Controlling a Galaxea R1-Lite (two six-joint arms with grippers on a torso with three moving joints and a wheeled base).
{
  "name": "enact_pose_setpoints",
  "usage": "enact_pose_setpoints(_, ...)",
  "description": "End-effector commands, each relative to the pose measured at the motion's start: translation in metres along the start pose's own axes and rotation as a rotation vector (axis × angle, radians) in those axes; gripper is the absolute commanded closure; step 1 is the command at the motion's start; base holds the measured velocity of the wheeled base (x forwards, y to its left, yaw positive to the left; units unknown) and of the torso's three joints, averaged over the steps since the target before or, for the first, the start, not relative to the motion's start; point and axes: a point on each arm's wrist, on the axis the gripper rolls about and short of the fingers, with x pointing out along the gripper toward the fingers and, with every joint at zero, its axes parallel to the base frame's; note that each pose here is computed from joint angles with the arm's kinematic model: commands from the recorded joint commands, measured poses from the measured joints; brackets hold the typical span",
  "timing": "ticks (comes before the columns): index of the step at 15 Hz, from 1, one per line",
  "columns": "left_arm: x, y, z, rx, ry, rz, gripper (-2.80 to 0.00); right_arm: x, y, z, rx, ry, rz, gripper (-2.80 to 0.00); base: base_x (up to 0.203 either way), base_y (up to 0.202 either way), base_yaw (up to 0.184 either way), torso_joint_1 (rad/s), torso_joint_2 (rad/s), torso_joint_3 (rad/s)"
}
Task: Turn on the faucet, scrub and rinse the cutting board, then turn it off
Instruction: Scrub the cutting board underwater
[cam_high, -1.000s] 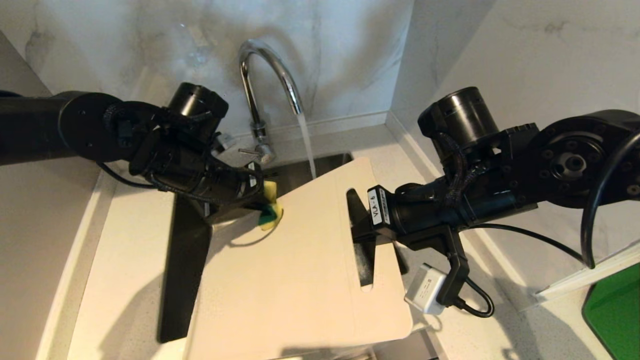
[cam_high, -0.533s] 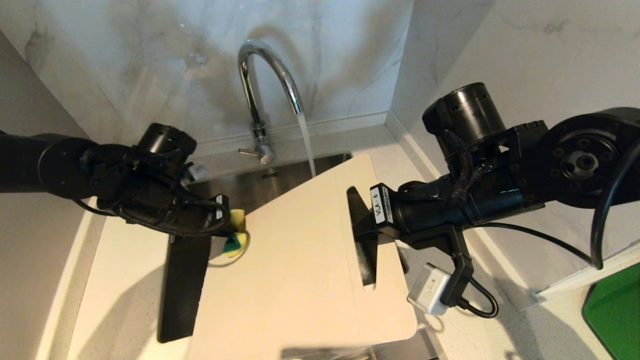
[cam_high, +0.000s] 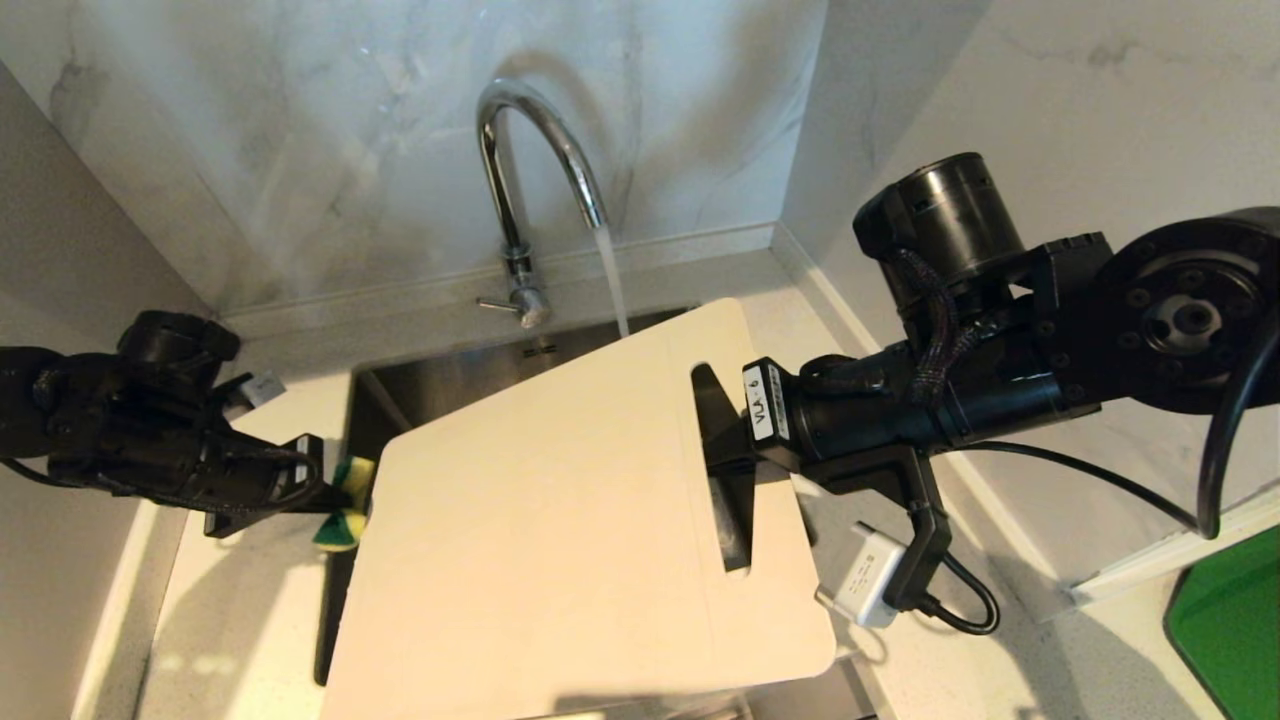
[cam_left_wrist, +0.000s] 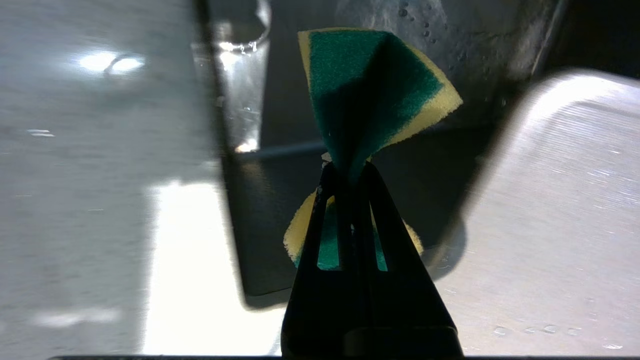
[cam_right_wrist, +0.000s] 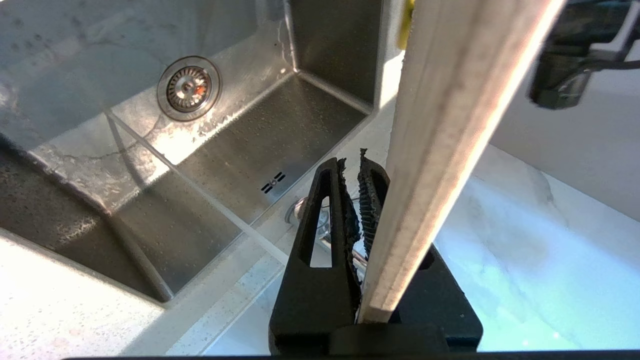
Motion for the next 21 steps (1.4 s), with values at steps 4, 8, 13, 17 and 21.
enact_pose_setpoints(4,-0.057,-0.023,0.022,0.023,-0.16,-0.082,0.0,0.002,0.001,0.0,-0.011,-0.007,0.003,0.0,0.0,0.0,0.0,0.0,0.0,0.0)
enact_pose_setpoints(8,-0.12,-0.06,0.037,0.019,-0.236,-0.157,0.0,0.002,0.002,-0.001,-0.017,0.008,-0.004,0.0,0.0,0.0,0.0,0.0,0.0,0.0)
enact_pose_setpoints(13,-0.146,-0.157,-0.02,0.17,-0.066,-0.393,0.0,0.003,0.002,-0.002,-0.017,0.008,-0.004,0.0,0.0,0.0,0.0,0.0,0.0,0.0)
enact_pose_setpoints(17,-0.125,-0.232,-0.063,0.285,-0.035,-0.391,0.0,0.002,0.002,-0.001,-0.018,0.009,-0.004,0.0,0.0,0.0,0.0,0.0,0.0,0.0)
enact_pose_setpoints(21,-0.088,-0.25,-0.082,0.319,0.038,-0.327,0.0,0.002,0.002,0.0,-0.018,0.007,-0.004,0.0,0.0,0.0,0.0,0.0,0.0,0.0)
